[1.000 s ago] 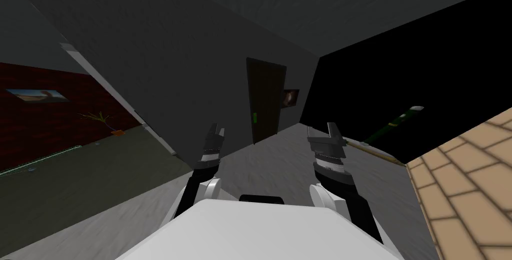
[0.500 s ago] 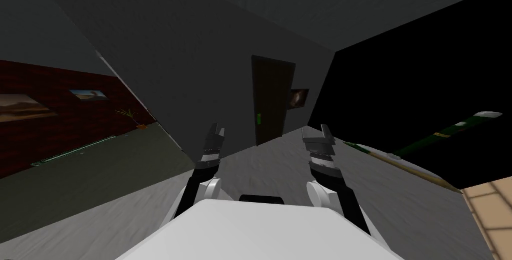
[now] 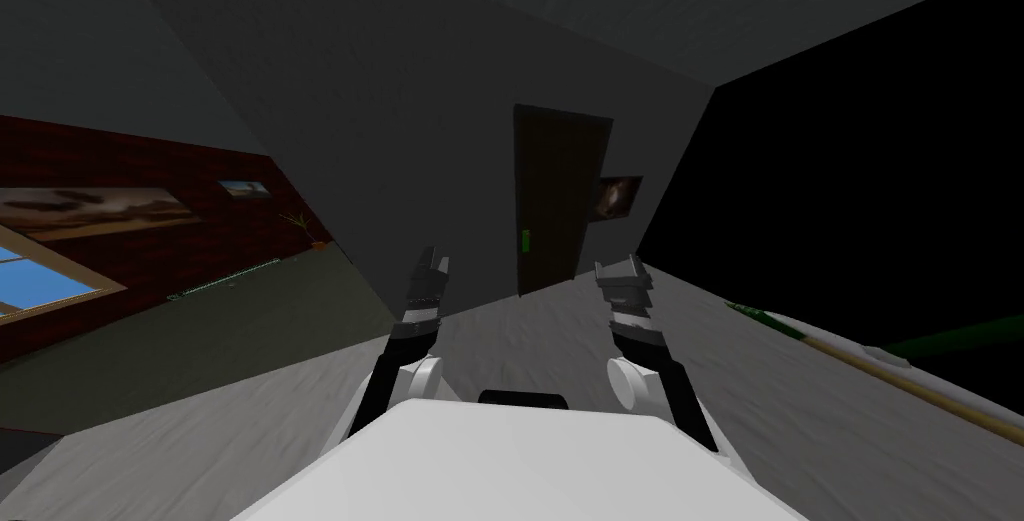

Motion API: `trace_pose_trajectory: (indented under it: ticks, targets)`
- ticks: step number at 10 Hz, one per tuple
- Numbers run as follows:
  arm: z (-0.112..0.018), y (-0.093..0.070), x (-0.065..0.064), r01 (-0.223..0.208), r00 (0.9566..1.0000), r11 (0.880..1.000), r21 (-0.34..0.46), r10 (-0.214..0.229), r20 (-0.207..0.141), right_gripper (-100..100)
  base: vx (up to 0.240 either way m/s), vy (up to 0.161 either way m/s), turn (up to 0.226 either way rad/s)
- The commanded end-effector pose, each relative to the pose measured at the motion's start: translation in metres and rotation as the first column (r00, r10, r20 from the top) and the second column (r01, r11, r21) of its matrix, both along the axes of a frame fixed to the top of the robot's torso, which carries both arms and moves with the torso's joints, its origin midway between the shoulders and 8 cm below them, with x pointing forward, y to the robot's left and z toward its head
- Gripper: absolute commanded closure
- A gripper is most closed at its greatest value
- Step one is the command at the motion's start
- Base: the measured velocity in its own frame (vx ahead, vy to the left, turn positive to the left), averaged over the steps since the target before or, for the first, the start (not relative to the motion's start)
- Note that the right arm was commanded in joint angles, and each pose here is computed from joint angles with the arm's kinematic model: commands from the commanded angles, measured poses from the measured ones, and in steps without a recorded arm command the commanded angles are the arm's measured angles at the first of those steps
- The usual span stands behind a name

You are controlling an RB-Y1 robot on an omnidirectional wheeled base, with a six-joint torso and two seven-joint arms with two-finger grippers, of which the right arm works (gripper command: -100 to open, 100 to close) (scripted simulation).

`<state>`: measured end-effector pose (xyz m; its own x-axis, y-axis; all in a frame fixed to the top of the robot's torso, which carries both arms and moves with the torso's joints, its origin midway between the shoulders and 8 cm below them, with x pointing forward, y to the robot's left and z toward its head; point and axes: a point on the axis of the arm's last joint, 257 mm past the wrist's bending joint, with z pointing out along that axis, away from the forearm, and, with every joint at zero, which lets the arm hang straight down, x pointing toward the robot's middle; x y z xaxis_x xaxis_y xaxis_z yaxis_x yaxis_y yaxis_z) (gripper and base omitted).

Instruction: Pull the door open

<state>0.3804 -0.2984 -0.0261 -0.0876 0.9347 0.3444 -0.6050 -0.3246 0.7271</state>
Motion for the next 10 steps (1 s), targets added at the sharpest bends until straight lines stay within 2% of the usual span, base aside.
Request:
trace_pose_trajectory:
  ticks: [1,6,10]
  targets:
    - [-0.013,-0.002,0.007,-0.029,0.9994,0.998,0.048,0.03,-0.019,-100,0.136,-0.056,0.185]
    - [-0.043,-0.008,0.028,-0.088,0.9932,0.981,0.171,0.1,-0.06,-100,0.095,-0.041,0.127]
    - [-0.069,-0.012,0.044,-0.125,0.9843,0.953,0.277,0.154,-0.086,-100,0.085,-0.045,0.139]
